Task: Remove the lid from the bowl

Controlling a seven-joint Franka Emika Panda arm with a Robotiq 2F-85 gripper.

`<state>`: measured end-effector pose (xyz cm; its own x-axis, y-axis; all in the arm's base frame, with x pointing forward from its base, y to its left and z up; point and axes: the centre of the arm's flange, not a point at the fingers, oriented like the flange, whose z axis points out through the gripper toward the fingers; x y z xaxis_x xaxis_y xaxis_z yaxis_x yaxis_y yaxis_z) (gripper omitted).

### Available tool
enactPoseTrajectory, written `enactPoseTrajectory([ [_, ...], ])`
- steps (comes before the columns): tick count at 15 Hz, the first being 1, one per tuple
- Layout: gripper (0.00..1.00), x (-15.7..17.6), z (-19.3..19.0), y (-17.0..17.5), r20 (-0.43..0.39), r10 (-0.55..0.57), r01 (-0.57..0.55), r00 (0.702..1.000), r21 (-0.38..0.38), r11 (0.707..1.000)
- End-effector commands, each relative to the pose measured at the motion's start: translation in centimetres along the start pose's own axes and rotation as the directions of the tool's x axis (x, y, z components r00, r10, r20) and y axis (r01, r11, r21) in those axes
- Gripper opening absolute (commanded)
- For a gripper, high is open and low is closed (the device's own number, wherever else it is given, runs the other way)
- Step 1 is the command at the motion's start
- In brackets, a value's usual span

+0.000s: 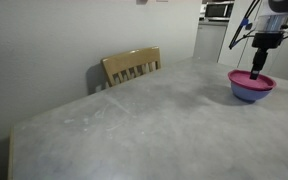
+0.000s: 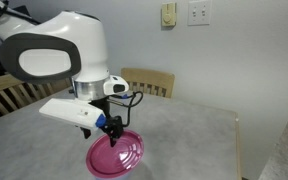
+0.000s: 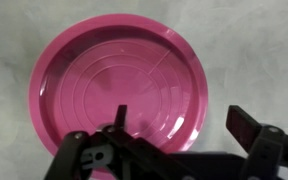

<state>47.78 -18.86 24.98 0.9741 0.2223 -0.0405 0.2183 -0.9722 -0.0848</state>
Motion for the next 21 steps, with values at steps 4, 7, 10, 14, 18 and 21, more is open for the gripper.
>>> enactPoseTrajectory([
  [4, 1.0, 1.7, -0.2, -0.9, -0.009, 0.172, -0.173, 0.985, -0.082, 0.982],
  [7, 1.0, 1.6, -0.3, -1.2, -0.017, 0.284, -0.284, 0.959, -0.076, 0.956],
  [10, 1.0, 1.6, 0.0, -1.1, -0.007, 0.262, -0.262, 0.965, -0.069, 0.963],
  [14, 1.0, 1.1, -0.1, -0.7, -0.012, 0.291, -0.291, 0.957, -0.077, 0.953],
  [18, 1.0, 2.1, 0.7, -1.8, 0.002, 0.335, -0.333, 0.942, -0.095, 0.938],
  [21, 1.0, 3.0, 1.1, -3.2, 0.016, 0.339, -0.335, 0.94, -0.119, 0.935],
])
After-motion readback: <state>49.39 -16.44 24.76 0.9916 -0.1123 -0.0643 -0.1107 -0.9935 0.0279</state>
